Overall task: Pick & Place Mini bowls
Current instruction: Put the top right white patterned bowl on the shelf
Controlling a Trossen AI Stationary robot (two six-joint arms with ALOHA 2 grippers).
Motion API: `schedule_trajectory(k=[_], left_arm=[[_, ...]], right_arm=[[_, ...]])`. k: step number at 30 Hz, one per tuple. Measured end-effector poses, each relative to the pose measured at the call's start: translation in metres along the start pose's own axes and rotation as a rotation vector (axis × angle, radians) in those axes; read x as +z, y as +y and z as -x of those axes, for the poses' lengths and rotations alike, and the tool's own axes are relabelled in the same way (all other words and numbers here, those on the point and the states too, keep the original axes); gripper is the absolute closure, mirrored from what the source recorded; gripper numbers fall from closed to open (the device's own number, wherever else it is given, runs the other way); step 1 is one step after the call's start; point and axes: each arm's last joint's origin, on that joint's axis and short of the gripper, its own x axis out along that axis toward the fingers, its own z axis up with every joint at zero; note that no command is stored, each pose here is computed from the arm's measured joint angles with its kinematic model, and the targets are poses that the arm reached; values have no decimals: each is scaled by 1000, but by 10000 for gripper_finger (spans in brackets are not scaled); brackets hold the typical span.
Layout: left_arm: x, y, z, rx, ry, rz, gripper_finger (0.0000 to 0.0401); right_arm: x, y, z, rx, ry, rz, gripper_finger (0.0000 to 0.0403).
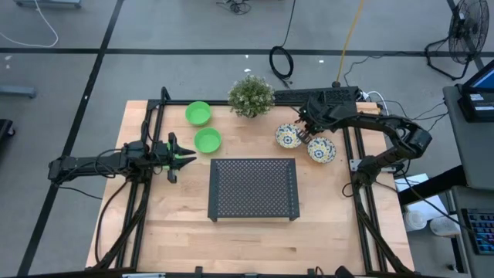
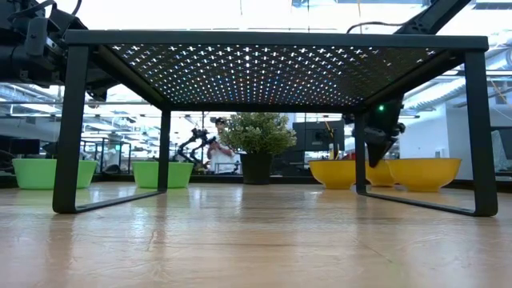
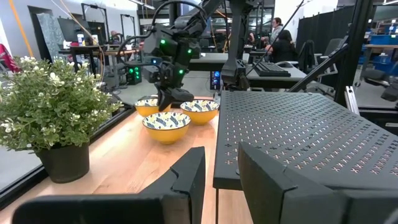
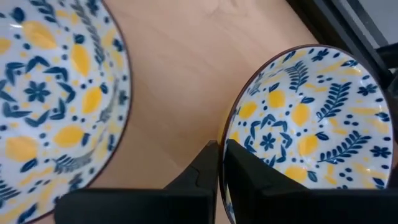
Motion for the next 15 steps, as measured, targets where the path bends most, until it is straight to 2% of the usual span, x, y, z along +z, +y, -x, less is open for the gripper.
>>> schedule_trajectory(k=[15], left_arm=[[0, 0, 0, -1, 0, 0, 302]], right_arm=[[6, 8, 24, 23, -144, 21, 399]])
